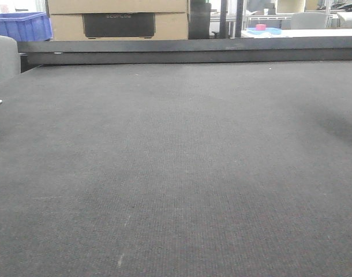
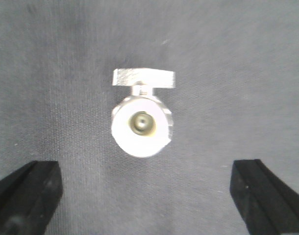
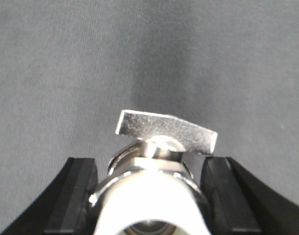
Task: Place valve from conveyor to right shelf box
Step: 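Close the right gripper around the body of its silver valve, then close the left gripper around the body of the other valve, then lift both held valves up off the conveyor belt, then drive the base to the steel shelf of blue bins, holding both valves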
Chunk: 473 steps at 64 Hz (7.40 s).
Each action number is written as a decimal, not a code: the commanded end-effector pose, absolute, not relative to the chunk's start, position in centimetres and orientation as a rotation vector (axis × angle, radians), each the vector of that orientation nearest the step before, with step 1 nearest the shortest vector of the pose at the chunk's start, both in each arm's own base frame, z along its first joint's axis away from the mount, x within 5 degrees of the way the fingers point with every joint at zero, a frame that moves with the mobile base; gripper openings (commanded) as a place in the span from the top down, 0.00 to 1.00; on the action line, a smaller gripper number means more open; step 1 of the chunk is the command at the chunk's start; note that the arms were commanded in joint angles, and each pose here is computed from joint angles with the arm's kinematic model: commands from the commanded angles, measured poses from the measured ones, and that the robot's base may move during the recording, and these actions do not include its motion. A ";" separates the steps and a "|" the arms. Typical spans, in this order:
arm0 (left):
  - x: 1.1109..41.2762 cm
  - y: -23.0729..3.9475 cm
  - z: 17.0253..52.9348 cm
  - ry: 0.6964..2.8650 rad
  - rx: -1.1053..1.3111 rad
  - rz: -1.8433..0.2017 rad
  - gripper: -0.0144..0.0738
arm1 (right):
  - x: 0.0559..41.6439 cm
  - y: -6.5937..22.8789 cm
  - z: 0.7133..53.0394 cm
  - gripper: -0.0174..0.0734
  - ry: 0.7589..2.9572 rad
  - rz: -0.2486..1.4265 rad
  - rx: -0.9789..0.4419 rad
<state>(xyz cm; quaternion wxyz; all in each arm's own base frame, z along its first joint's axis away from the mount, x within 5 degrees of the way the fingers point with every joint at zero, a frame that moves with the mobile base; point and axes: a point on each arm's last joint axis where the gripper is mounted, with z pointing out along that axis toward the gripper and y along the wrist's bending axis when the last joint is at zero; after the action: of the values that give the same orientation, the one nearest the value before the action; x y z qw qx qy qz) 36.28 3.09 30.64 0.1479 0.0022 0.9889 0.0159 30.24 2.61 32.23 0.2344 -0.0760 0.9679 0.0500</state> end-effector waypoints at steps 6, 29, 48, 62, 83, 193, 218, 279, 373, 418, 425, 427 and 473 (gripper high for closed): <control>37.7 3.5 29.1 2.841 0.042 0.023 0.16 | 29.3 2.5 34.1 0.98 2.561 0.128 -0.207; 39.5 3.6 25.3 2.905 0.043 0.014 0.16 | 29.4 2.5 34.1 0.98 2.555 0.127 -0.206; 39.9 3.7 24.7 2.899 0.043 0.015 0.40 | 29.5 2.5 34.1 0.98 2.544 0.125 -0.204; 39.6 3.6 24.7 2.921 0.040 0.011 0.96 | 29.4 2.5 34.2 0.98 2.540 0.125 -0.203; 36.3 2.5 31.9 2.773 0.071 0.030 0.96 | 28.5 2.5 35.9 0.98 2.461 0.118 -0.198; 13.0 0.3 45.2 1.930 0.055 0.068 0.96 | 11.3 1.3 44.4 0.98 1.759 0.073 -0.146; 13.1 0.3 45.3 1.919 0.055 0.068 0.96 | 11.3 1.3 44.4 0.98 1.759 0.073 -0.146; 13.1 0.3 45.3 1.919 0.055 0.068 0.96 | 11.3 1.3 44.4 0.98 1.759 0.073 -0.146; 13.1 0.3 45.3 1.919 0.055 0.068 0.96 | 11.3 1.3 44.4 0.98 1.759 0.073 -0.146; 13.1 0.3 45.3 1.919 0.055 0.068 0.96 | 11.3 1.3 44.4 0.98 1.759 0.073 -0.146; 13.1 0.3 45.3 1.919 0.055 0.068 0.96 | 11.3 1.3 44.4 0.98 1.759 0.073 -0.146; 13.1 0.3 45.3 1.919 0.055 0.068 0.96 | 11.3 1.3 44.4 0.98 1.759 0.073 -0.146; 13.1 0.3 45.3 1.919 0.055 0.068 0.96 | 11.3 1.3 44.4 0.98 1.759 0.073 -0.146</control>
<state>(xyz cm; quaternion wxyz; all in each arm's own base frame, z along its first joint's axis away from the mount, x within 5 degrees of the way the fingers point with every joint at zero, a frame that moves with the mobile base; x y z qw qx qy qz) 13.23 0.45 44.55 0.5436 0.0248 0.8383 0.0333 11.52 1.40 43.36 0.5981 -0.0668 0.7978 0.0358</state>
